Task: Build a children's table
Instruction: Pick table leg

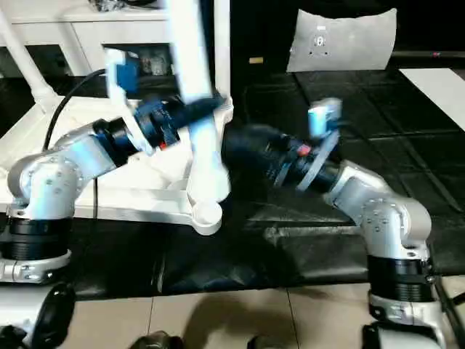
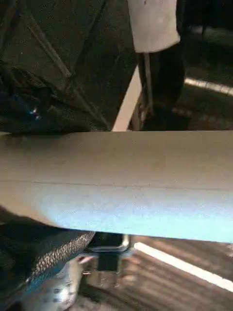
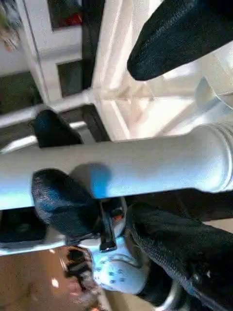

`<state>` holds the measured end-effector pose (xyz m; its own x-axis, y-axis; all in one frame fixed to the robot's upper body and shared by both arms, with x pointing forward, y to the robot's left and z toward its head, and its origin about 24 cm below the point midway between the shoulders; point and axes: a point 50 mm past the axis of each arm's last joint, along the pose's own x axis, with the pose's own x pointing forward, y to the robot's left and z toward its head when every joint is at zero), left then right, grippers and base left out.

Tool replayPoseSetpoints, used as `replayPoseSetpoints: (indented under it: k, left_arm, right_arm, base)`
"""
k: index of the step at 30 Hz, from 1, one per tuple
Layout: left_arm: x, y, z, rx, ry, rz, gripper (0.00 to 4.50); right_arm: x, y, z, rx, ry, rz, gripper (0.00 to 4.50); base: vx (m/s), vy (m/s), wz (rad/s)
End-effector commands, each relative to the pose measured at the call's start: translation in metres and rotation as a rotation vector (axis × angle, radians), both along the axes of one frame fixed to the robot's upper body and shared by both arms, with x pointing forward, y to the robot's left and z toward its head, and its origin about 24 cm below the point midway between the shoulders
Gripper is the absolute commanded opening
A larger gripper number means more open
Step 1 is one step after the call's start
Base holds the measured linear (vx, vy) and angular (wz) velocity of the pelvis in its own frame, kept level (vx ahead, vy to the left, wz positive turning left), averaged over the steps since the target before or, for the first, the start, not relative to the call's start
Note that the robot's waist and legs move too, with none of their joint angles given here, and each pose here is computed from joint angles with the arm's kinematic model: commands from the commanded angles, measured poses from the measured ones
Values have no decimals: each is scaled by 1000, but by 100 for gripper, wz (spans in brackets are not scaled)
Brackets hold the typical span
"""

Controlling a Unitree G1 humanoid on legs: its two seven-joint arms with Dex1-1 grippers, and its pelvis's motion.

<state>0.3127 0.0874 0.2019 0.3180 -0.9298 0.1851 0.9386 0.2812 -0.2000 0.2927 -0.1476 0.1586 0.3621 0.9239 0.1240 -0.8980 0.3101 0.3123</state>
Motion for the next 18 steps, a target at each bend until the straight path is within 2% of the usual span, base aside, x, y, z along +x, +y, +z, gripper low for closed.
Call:
replayPoseSetpoints:
  k: [1, 12, 15, 18]
  left_arm:
    - [-10, -7, 4, 37, -73, -86, 188]
    - [-19, -17, 3, 75, -136, -181, 188]
    - [-19, -18, 3, 78, -141, -181, 188]
    - [-19, -19, 2, 84, -146, -189, 188]
  right_arm:
    - [-4, 3, 2, -77, -65, 70, 450]
    - [-1, 12, -11, -190, -56, 176, 450]
    - [-1, 15, -11, -191, -61, 194, 413]
    - [-2, 18, -12, -184, -64, 220, 396]
  base:
    - [0, 0, 0]
    - [0, 0, 0]
    - [0, 0, 0]
    - [0, 0, 0]
